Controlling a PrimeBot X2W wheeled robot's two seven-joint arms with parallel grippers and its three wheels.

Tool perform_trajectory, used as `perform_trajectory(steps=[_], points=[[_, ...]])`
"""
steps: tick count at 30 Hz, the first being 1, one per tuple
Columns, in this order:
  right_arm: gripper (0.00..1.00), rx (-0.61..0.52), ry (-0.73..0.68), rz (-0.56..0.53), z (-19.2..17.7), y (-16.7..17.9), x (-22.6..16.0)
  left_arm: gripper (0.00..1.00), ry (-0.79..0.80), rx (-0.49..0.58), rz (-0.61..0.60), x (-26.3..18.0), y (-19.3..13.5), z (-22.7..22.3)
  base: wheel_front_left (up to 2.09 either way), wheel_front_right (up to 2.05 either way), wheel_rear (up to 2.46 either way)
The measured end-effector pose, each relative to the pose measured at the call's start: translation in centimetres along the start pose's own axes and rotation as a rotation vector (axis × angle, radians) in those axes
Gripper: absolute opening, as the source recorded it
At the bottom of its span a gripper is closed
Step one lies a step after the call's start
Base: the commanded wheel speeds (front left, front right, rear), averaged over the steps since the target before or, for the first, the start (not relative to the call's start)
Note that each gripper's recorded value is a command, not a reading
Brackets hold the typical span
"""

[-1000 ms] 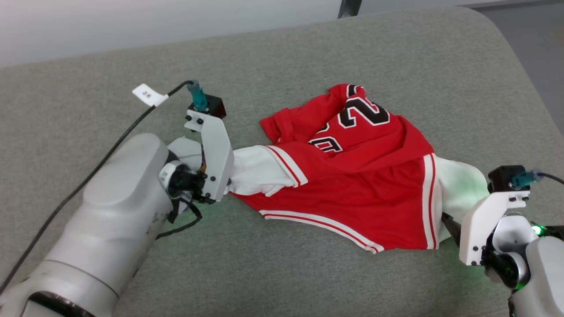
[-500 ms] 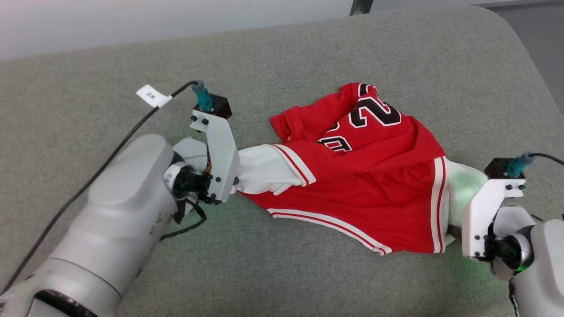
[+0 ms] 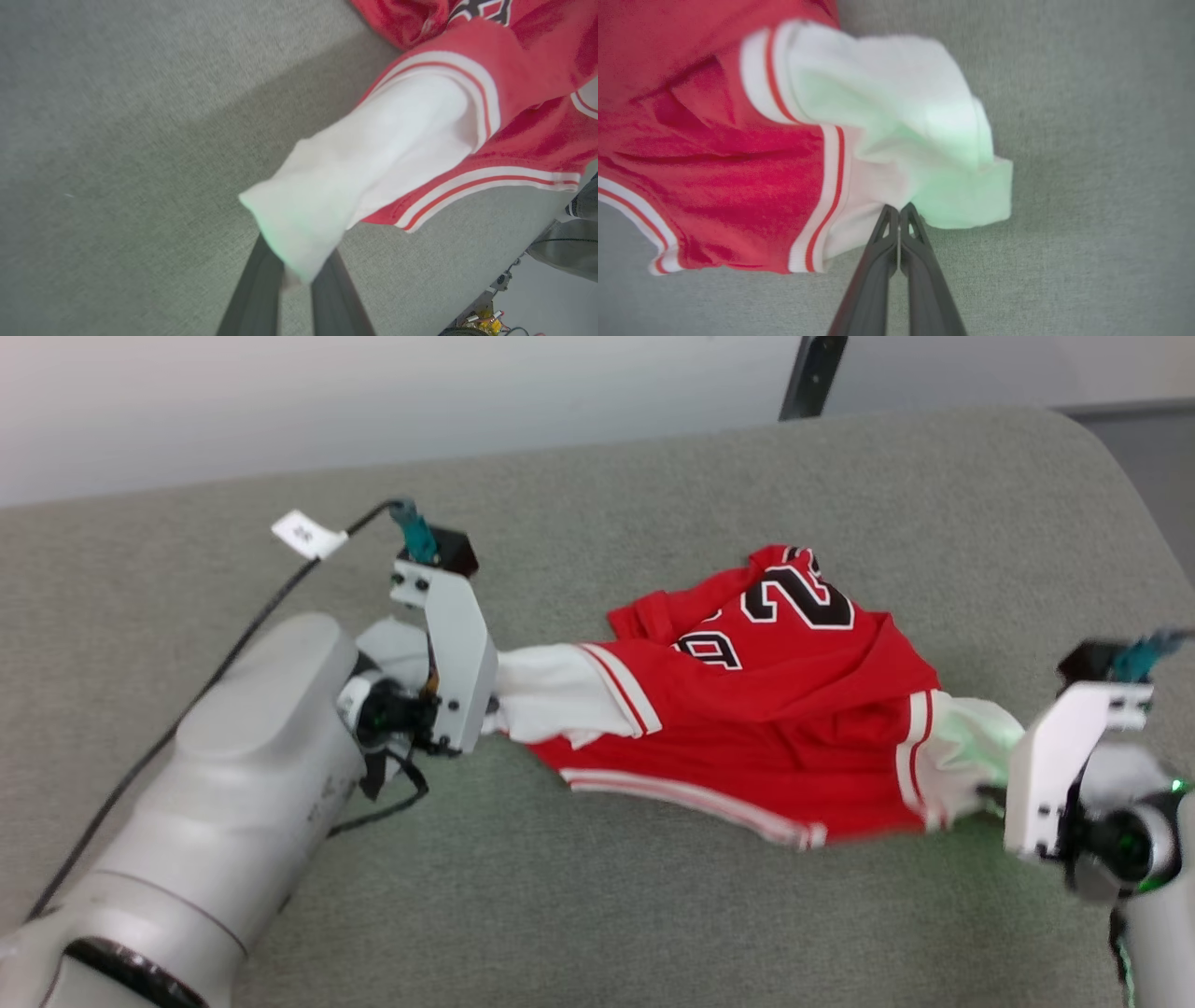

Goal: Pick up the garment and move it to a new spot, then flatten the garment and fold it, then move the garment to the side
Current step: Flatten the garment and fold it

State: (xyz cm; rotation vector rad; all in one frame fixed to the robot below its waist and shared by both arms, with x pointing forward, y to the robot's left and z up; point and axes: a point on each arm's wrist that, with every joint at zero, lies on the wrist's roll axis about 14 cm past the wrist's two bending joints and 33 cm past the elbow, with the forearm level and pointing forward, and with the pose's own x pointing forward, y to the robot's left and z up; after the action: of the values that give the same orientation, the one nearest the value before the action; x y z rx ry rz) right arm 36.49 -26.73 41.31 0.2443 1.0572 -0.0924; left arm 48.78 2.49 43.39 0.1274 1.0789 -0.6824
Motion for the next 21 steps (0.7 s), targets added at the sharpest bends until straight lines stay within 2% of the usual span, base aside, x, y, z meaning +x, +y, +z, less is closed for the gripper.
perform_trajectory(steps=[5,13,17,21], points=[[0.00,-0.086,-0.202,0.028,6.1,2.1,-3.0,0.00,-0.110,0.013,0.061,-3.5,0.8,2.8,0.00,0.00,0.00],[0.00,-0.210,-0.578,0.133,15.6,8.2,-9.4,0.00,-0.325,0.043,0.216,-11.0,3.1,6.8,0.00,0.00,0.00],[0.00,-0.270,-0.736,0.183,19.4,11.6,-12.8,0.00,-0.450,0.032,0.326,-16.3,5.1,8.7,0.00,0.00,0.00],[0.00,-0.321,-0.822,0.233,21.7,14.9,-15.1,0.00,-0.552,0.035,0.433,-21.8,6.8,9.9,0.00,0.00,0.00]])
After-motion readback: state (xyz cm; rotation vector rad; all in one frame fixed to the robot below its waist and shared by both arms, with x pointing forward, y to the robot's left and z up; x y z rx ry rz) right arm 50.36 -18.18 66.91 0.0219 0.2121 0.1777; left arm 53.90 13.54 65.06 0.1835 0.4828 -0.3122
